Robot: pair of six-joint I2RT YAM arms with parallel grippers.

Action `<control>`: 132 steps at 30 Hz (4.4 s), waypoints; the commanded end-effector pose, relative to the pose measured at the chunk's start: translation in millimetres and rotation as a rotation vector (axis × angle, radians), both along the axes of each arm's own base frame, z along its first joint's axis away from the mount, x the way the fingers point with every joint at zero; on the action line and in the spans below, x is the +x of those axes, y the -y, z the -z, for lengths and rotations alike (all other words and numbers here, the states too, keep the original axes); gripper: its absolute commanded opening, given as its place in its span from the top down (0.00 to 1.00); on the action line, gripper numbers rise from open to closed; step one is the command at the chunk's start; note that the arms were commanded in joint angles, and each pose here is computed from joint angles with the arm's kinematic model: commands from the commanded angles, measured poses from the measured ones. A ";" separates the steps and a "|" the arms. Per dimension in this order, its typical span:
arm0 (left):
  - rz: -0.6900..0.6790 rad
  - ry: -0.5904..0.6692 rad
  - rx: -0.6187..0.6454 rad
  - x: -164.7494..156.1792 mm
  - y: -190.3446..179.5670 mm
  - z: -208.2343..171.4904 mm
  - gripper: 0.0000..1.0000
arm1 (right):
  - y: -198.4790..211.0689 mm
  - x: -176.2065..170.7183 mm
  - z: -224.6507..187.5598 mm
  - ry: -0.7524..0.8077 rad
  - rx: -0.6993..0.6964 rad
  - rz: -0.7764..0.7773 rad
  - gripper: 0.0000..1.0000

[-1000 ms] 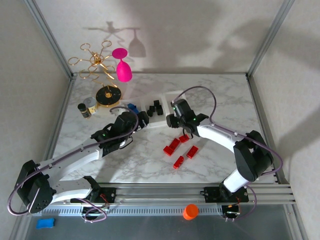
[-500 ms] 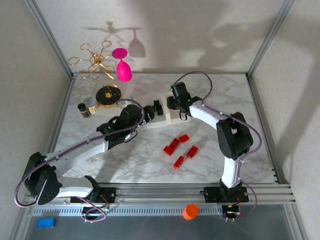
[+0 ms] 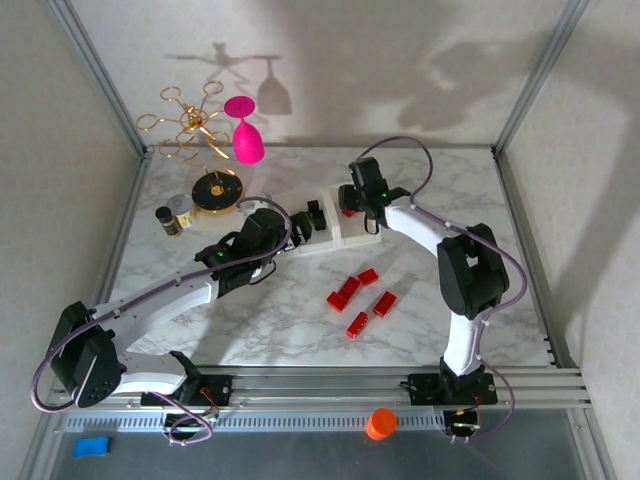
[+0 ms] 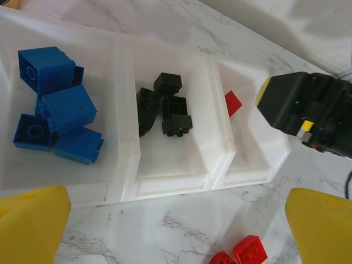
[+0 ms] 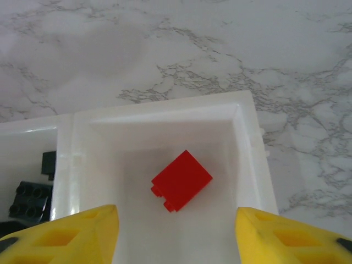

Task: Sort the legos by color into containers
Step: Place the lego in the container, then pick up the lego from the center of the table, then place the lego in the container.

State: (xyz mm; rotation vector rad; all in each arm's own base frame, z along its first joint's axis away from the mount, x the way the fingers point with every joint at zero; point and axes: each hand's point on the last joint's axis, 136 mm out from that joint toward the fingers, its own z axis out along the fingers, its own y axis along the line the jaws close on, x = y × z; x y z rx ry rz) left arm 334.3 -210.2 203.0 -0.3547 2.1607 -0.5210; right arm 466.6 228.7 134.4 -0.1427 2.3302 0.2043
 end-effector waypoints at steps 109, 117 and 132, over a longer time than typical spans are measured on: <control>-0.052 0.035 0.006 6.6 5.1 -9.3 0.00 | 8.0 -8.5 -4.5 -0.011 0.069 0.061 0.46; 0.010 0.030 -0.010 -3.9 14.8 -8.5 0.01 | 27.8 -62.8 -1.5 -0.078 0.100 0.056 0.39; 0.094 -0.039 -0.034 -37.7 29.8 26.3 0.00 | 75.8 -185.0 58.5 -0.265 0.076 0.216 0.24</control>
